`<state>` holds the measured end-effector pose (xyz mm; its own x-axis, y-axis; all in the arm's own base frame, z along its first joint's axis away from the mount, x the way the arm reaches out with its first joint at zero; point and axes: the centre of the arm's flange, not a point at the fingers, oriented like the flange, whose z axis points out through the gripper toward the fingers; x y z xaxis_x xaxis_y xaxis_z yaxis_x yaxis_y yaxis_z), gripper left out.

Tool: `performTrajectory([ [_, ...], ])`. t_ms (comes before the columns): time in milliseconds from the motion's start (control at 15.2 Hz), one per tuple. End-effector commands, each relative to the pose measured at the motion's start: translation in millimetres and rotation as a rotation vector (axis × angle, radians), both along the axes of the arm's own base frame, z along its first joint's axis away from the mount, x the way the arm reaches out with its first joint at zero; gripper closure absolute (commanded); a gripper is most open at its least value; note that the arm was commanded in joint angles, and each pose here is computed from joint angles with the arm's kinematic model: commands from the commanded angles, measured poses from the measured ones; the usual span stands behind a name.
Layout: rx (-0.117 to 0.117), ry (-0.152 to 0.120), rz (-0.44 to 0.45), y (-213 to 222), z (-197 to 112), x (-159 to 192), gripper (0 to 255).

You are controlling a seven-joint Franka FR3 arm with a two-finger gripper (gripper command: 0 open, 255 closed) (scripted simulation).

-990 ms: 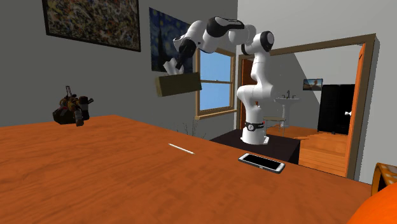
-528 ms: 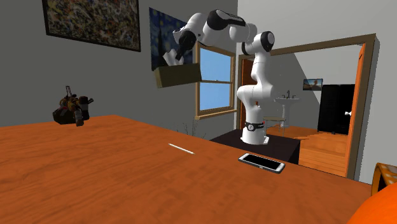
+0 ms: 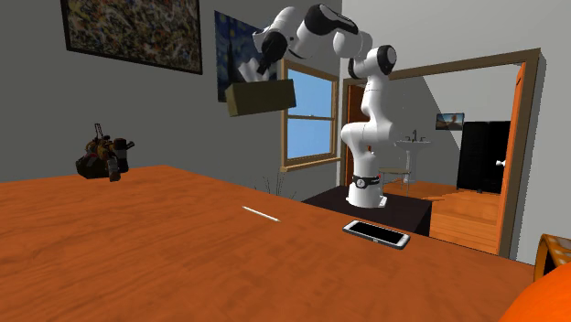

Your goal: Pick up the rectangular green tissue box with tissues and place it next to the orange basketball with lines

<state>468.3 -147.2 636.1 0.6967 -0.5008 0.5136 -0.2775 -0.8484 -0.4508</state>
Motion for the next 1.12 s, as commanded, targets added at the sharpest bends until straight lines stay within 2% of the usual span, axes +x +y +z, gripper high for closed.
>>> performTrajectory([
  [0, 0.001, 0.000, -0.001, 22.6, -0.3, 8.1, 255],
  [1056, 0.001, 0.000, -0.001, 225.2, 0.4, 67.6, 255],
])
